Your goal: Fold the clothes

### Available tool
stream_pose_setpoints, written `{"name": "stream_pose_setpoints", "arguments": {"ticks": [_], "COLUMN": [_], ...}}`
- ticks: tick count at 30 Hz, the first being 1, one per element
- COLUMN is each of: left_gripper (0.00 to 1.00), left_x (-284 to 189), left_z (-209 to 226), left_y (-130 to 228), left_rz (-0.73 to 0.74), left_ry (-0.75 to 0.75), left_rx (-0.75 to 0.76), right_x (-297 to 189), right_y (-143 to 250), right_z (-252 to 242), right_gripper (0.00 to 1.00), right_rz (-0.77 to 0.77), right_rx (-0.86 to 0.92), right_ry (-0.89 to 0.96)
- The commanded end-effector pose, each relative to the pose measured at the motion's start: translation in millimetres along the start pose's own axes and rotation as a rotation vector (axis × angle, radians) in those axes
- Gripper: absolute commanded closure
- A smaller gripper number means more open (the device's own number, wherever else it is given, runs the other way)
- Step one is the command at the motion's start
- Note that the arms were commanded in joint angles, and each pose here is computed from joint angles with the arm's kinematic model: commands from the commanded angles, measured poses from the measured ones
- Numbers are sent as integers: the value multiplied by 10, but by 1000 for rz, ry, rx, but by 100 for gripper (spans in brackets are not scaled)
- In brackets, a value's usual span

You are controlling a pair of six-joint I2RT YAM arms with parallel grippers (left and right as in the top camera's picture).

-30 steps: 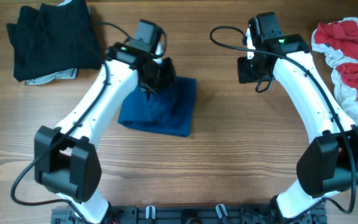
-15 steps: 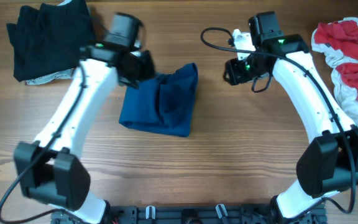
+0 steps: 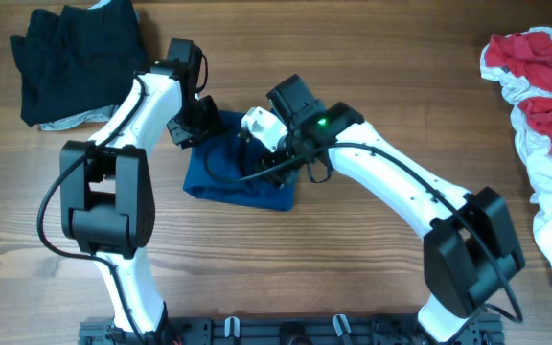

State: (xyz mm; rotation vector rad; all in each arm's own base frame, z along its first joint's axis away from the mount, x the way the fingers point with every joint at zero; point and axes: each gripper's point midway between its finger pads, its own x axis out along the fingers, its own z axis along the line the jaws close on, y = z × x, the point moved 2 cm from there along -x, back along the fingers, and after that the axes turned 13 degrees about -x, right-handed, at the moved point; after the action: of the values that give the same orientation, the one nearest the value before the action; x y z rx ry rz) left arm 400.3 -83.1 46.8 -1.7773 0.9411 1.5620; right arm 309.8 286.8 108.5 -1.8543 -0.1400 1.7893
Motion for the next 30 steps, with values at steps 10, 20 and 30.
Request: {"name": "stream_pose_setpoints", "arguments": {"ticks": [10,20,30], "left_gripper": [42,65,96], "left_x": [113,55,89], "left_z": [84,463,700], "left_y": [-13,173,409], "left_rz": [2,60,152], "left_ry": [-43,-239,-329], "left_rx": [9,3,-7], "right_x": [401,256,53], "right_y": [437,878,1233], "right_z": [32,293,120], "right_gripper": [96,72,82], "right_rz": [216,435,595], "right_rx": [12,291,810], "right_ry": [-11,-63,271]}}
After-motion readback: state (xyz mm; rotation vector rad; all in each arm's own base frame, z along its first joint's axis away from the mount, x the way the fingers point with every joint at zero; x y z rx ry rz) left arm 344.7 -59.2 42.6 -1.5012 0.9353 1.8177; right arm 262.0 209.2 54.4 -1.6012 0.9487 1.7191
